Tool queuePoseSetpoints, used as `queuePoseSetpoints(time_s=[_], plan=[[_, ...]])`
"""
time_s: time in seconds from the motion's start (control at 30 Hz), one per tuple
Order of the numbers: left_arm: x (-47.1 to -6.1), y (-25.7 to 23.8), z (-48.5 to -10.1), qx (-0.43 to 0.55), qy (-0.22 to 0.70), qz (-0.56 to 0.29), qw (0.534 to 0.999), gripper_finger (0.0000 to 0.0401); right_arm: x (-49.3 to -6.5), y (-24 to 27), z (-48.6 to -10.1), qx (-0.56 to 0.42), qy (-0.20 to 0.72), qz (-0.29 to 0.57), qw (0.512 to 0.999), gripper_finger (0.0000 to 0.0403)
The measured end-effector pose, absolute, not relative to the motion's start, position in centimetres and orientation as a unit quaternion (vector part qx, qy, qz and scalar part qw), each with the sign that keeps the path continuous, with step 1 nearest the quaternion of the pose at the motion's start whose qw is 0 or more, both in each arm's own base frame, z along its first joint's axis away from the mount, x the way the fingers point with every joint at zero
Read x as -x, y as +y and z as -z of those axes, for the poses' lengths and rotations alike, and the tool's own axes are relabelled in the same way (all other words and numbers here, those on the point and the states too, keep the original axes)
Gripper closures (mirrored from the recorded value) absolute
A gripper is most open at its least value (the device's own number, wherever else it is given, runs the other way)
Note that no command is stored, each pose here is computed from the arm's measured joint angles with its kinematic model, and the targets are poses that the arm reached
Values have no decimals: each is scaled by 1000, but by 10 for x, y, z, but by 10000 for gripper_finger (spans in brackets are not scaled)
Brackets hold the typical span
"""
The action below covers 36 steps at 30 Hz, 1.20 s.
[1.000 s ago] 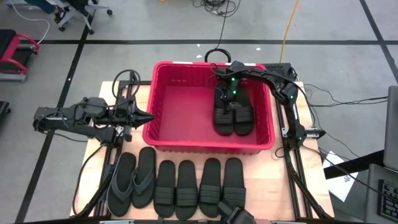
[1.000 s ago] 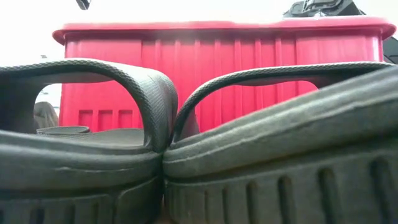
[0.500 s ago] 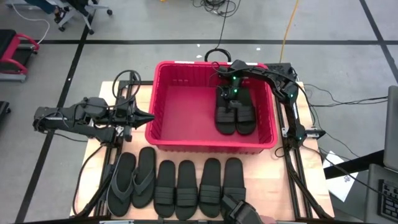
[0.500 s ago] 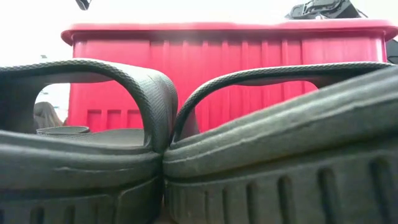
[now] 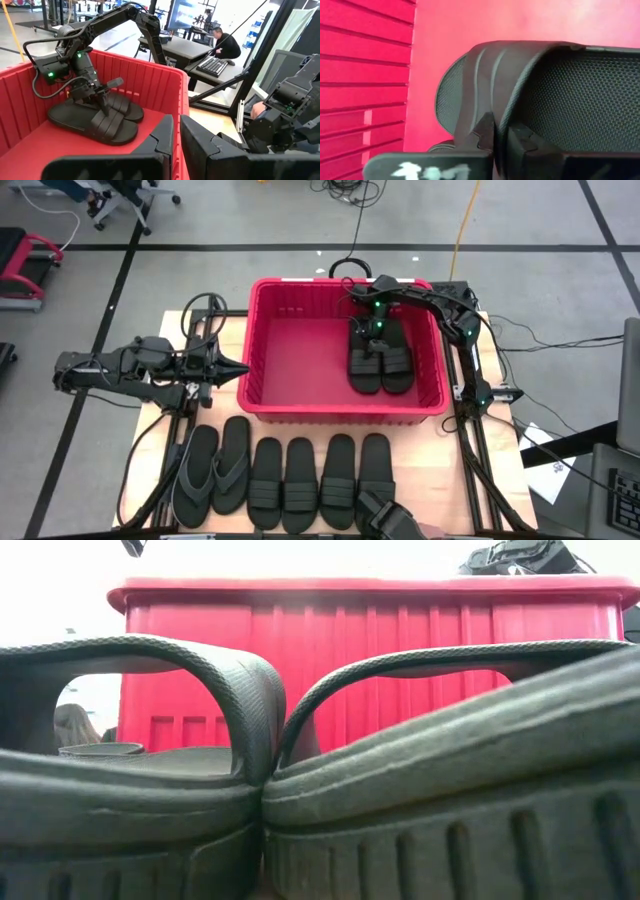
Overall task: Pick and place slides into bin
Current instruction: Put the black slide into the red bin
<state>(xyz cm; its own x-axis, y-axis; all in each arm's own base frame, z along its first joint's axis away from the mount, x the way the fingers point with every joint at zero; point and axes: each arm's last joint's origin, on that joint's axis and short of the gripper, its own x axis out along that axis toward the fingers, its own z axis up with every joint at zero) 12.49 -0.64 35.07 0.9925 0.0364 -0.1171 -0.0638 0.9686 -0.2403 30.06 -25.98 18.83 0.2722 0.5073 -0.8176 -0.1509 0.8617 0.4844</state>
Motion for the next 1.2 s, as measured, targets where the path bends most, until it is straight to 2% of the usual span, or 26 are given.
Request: queuePoseSetpoints(time_s=[0.7,0.97,1.2], plan=[[-125,-7,-351,131,57,-11,990,368,-303,-267,-189,-150,605,-115,773,248],[-125,-7,-351,132,57,-8,990,368,-304,-270,-214,-82,590,-61,801,208],[-125,-8,-351,132,57,-3,990,368,-298,-266,-249,-35,570,-19,820,198]])
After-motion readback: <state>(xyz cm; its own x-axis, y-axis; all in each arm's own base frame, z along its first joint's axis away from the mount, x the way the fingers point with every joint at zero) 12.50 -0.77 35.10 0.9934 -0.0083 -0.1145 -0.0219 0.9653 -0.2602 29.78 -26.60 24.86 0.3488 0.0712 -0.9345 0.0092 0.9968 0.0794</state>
